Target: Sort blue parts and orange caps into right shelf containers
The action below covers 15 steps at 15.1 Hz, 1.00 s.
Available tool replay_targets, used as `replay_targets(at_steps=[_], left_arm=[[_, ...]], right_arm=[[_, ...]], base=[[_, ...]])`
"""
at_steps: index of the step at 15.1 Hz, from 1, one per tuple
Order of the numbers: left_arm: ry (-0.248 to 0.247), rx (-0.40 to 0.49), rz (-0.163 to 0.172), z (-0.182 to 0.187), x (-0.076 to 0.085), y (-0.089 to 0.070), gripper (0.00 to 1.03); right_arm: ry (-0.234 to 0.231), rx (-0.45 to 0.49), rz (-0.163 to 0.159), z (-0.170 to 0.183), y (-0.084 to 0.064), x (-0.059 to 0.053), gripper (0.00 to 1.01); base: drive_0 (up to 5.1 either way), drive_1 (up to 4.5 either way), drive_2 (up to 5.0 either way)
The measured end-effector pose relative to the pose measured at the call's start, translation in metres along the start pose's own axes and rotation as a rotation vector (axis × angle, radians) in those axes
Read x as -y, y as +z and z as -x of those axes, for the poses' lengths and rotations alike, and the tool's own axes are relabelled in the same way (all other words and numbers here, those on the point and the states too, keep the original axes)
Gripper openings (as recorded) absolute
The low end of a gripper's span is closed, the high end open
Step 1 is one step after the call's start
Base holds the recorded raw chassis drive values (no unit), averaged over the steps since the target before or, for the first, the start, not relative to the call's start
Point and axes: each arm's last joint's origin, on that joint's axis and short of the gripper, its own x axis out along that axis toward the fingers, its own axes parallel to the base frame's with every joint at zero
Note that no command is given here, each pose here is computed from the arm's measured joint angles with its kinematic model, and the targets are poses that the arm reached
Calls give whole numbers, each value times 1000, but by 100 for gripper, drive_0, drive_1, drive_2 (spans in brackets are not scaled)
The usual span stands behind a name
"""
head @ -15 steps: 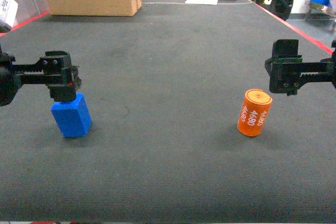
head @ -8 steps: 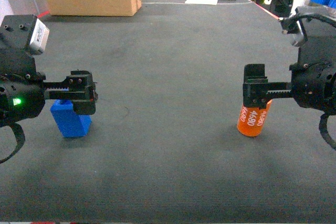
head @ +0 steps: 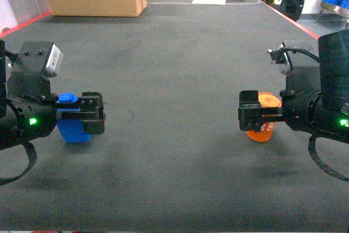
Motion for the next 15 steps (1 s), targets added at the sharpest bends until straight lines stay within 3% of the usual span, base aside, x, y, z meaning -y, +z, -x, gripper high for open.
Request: replay_targets(at_steps=[4, 6, 8, 11, 15], left_arm=[[11, -43, 13, -11, -3, -10, 98], [42, -74, 31, -19, -6, -19, 92], [46, -63, 34, -19, -6, -17, 72], [52, 11, 39, -13, -6, -10, 45], [58, 183, 48, 26, 0, 12, 44]], right_arm=[[-7, -32, -16, -13, -5, -2, 98], [-23, -50, 9, -18, -11, -7, 67], [-24, -39, 8, -18, -10, -7, 47], [-10, -23, -21, -11, -10, -7, 45], [-20, 139, -64, 26, 11, -6, 45]], base=[[0, 0, 0], [0, 0, 0], [0, 0, 0], [0, 0, 0], [0, 0, 0]])
